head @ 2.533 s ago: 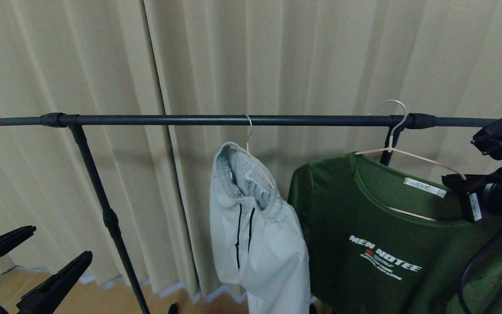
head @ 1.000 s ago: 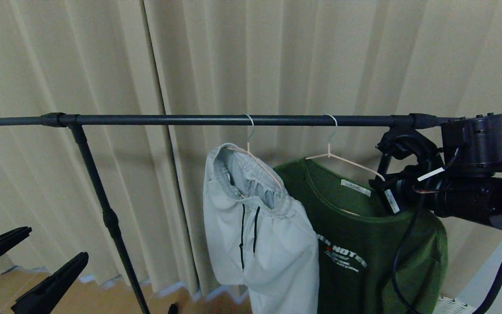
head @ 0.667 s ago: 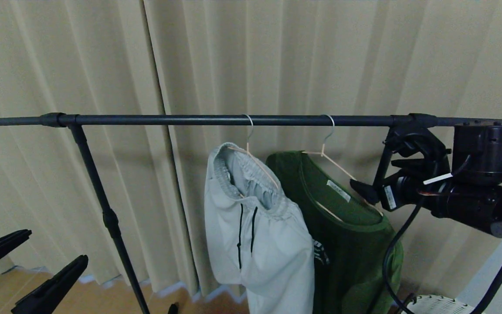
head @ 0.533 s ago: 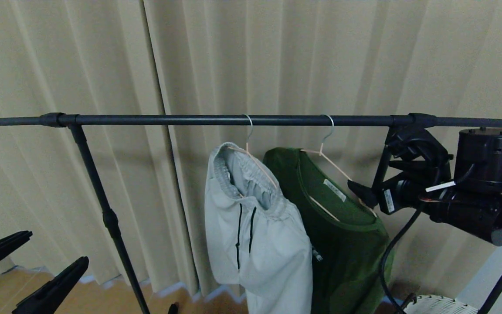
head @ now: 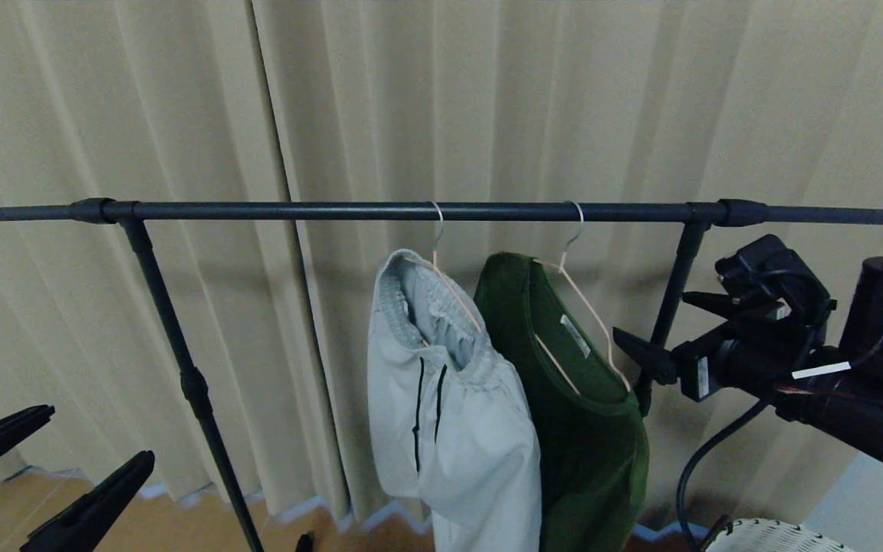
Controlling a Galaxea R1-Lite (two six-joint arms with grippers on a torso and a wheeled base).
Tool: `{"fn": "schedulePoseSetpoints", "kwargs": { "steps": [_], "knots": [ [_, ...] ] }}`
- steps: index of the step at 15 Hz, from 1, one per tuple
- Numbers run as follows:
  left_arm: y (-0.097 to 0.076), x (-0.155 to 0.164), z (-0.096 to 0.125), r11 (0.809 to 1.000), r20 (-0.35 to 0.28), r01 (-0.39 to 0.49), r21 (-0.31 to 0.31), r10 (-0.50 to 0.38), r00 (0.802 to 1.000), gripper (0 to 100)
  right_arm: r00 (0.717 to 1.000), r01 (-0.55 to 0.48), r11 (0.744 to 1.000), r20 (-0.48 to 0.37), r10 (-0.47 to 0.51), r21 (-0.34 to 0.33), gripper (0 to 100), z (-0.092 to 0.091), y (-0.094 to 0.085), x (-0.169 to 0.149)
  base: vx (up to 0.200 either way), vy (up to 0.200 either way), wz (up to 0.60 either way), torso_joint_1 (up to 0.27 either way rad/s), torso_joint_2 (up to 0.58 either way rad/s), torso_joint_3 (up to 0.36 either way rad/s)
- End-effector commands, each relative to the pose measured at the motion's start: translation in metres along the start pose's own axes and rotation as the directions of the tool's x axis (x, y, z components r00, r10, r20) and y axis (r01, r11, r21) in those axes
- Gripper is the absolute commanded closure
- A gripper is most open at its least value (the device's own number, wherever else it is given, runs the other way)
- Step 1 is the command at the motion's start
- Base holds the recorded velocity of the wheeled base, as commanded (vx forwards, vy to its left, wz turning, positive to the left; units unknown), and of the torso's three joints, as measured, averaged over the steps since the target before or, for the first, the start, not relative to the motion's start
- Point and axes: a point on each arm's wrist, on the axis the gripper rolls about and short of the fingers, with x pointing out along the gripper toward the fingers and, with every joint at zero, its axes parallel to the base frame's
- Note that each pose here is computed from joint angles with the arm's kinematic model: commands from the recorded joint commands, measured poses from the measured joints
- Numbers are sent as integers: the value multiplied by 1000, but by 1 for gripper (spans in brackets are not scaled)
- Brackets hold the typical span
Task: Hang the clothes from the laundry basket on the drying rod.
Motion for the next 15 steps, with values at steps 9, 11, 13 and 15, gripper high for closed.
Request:
{"fn": "schedulePoseSetpoints", "kwargs": {
  "steps": [9,11,13,15],
  "knots": [
    [-1,-63,-44,946,37,-322,-29,323,946,0,991,8,995,135,-22,103,0,-30,1,-110,0,0,0,0,0,0],
    [-9,-81,-65,950,13,-311,-25,311,950,0,990,11,995,138,-25,102,0,-44,2,-128,0,0,0,0,0,0],
    [-14,-90,-84,952,-23,-305,-17,305,952,0,993,16,995,114,-28,102,0,-56,3,-143,0,0,0,0,0,0],
    [-16,-93,-86,951,-7,-307,-32,307,952,0,998,54,992,29,-57,112,0,-75,3,-165,0,0,0,0,0,0]
  ]
}}
